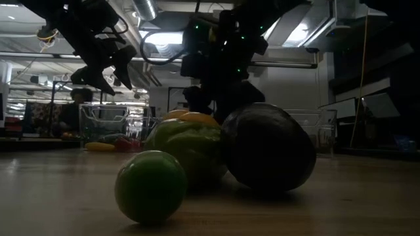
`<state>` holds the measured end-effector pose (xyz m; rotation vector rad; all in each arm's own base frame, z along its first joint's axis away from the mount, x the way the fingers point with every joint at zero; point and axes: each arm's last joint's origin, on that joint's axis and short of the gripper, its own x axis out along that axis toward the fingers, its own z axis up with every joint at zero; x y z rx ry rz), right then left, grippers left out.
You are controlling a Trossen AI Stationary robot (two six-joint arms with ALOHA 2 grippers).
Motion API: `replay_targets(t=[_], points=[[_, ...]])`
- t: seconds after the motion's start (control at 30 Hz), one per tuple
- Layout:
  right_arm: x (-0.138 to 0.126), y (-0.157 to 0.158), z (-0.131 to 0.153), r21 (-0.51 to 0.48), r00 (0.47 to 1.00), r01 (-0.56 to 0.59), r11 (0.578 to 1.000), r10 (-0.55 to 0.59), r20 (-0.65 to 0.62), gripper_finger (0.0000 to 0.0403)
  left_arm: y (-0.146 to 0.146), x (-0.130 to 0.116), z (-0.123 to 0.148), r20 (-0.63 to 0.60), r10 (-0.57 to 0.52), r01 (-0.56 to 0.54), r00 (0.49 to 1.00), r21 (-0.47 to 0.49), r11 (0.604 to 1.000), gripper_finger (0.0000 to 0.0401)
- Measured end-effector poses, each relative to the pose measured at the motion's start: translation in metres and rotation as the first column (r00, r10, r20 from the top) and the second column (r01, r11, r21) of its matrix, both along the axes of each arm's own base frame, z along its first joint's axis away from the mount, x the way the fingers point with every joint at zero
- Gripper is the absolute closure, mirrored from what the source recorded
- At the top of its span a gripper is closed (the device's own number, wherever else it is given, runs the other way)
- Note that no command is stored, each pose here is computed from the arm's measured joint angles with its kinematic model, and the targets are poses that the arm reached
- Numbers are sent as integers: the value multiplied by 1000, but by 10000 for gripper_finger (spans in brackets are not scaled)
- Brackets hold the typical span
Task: Sort produce into baskets
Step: Put the yellow lemon into the right transparent bin
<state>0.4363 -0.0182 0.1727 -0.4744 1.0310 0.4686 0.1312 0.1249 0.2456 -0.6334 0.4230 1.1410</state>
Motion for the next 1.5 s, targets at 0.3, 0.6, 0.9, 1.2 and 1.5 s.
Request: replay_targets(t=[0.3,0.6,0.9,1.2,1.5], points=[[7,0,-14,4,1000,-3,1000,3,18,78,0,0,0,-4,-3,3,1000,-1,1000,125],[11,0,-24,8,1000,-2,1000,1,13,116,0,0,-1,-12,-7,7,1000,-2,1000,125],[8,0,-20,11,1000,4,1000,-4,3,194,-1,-1,-2,-32,-8,8,999,-18,1000,125],[-11,-1,38,-57,997,37,998,-34,65,186,-2,-2,-4,-59,-19,17,998,-26,1000,125],[-58,-8,118,-240,984,144,960,-112,140,188,-2,-2,-4,-62,-23,22,998,-22,1000,125]])
